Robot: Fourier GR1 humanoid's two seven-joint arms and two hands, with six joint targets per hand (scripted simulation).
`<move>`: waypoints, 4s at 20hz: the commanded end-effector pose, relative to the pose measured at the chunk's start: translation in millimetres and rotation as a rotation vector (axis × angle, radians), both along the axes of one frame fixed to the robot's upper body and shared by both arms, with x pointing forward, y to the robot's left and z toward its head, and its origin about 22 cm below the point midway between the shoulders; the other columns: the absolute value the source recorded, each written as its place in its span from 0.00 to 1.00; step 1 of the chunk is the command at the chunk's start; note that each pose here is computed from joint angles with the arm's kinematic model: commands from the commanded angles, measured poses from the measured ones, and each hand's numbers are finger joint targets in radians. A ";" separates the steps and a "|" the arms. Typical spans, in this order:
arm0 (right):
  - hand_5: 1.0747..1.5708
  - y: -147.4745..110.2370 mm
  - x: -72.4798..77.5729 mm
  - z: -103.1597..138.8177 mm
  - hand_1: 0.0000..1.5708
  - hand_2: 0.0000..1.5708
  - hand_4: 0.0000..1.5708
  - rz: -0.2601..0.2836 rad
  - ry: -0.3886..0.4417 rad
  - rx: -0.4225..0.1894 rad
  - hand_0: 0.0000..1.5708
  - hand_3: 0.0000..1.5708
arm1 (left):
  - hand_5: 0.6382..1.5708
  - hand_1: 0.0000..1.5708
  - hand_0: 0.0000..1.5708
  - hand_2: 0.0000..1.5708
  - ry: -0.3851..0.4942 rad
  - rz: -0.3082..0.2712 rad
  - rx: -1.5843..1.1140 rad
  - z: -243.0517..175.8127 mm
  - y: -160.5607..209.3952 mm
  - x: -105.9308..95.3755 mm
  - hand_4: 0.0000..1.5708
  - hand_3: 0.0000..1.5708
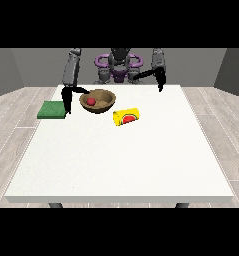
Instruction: Pick the cup and pour the ball into the bowl, then pick the bowl and place it on the pad
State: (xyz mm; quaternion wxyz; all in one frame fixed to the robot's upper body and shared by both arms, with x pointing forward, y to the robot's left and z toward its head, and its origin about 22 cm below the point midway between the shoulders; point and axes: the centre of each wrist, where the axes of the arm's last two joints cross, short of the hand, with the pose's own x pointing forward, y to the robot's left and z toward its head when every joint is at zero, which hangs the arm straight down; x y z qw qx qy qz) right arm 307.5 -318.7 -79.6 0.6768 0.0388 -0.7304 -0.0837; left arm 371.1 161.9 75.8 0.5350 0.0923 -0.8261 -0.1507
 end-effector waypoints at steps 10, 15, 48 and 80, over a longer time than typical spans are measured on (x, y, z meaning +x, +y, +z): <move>0.96 78.9 31.8 9.3 0.00 0.00 0.24 0.012 0.174 0.113 0.00 0.00 | 0.99 0.00 0.00 0.00 0.103 0.024 -0.012 -27.2 31.8 -6.6 0.00 0.00; 1.00 76.2 2.1 -28.7 0.40 0.19 0.36 -0.039 0.330 0.068 0.40 0.00 | 0.99 0.00 0.00 0.00 0.030 0.005 -0.001 2.7 36.1 1.1 0.00 0.00; 0.97 -80.7 46.5 110.7 1.00 1.00 0.68 -0.070 0.342 -0.092 1.00 1.00 | 0.99 0.00 0.00 0.00 0.032 0.169 -0.046 -60.2 91.6 -17.1 0.00 0.00; 1.00 -214.6 9.6 196.2 1.00 1.00 0.47 -0.237 0.133 -0.064 1.00 0.52 | 0.99 0.00 0.00 0.00 -0.265 0.070 -0.032 55.3 50.2 -39.1 0.00 0.00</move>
